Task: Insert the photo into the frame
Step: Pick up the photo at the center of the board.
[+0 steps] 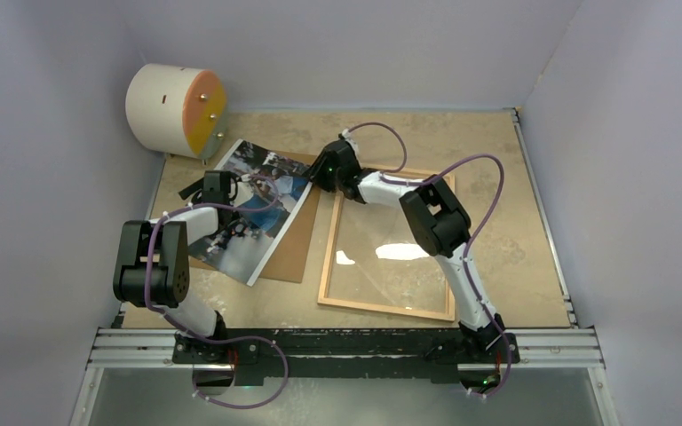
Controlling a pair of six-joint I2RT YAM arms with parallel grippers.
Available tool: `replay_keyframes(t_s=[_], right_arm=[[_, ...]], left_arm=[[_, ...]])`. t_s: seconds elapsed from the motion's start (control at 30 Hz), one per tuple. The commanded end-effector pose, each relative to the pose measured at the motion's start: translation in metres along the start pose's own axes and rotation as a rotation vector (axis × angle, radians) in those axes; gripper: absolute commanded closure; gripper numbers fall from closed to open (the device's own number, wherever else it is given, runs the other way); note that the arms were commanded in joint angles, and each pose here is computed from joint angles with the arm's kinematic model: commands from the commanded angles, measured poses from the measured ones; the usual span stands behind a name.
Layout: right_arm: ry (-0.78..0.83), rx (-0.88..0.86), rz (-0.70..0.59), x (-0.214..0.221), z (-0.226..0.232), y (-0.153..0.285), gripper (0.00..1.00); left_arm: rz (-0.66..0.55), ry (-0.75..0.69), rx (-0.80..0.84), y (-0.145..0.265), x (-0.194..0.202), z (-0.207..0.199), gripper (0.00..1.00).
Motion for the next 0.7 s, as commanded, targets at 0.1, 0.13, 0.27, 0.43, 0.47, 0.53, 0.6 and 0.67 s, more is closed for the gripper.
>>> replay_keyframes(t_s=[0.1, 0.13, 0.27, 0.43, 0.47, 0.53, 0.6, 0.67], right_arm=[[-0.034, -0.140, 0.041, -0.007, 0.025, -0.005, 0.83], [-0.027, -0.152, 0.039, -0.009, 0.030, -0.003, 0.89], [0.007, -0.206, -0.003, -0.032, 0.055, 0.021, 1.00], [0.126, -0.275, -0.148, -0.092, 0.101, 0.093, 1.00], [0.144, -0.279, -0.173, -0.105, 0.104, 0.111, 1.00], [0.179, -0.274, -0.219, -0.130, 0.103, 0.149, 1.00], [0.214, -0.239, -0.246, -0.152, 0.091, 0.190, 1.00], [0.225, -0.152, -0.267, -0.174, 0.066, 0.234, 1.00]], left_arm=[[-0.005, -0.004, 0.160, 0.000, 0.001, -0.028, 0.00], [-0.012, 0.012, 0.161, 0.002, -0.003, -0.022, 0.00], [-0.048, 0.117, 0.163, 0.020, -0.020, 0.018, 0.00], [-0.102, 0.331, 0.123, 0.054, -0.036, 0.097, 0.00], [-0.119, 0.353, 0.125, 0.062, -0.040, 0.107, 0.00], [-0.145, 0.389, 0.129, 0.076, -0.044, 0.118, 0.00], [-0.176, 0.404, 0.154, 0.087, -0.047, 0.120, 0.00], [-0.196, 0.406, 0.194, 0.094, -0.047, 0.115, 0.00]])
Point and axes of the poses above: each gripper's point midway between its finger pads, its own y axis back along the fingers, its own z axis along the line the jaws close on, x = y × z, the point moved 4 cm from there along y, back along the fingers, and after that the axes turned 4 degrees about y, right-handed, at the moved point
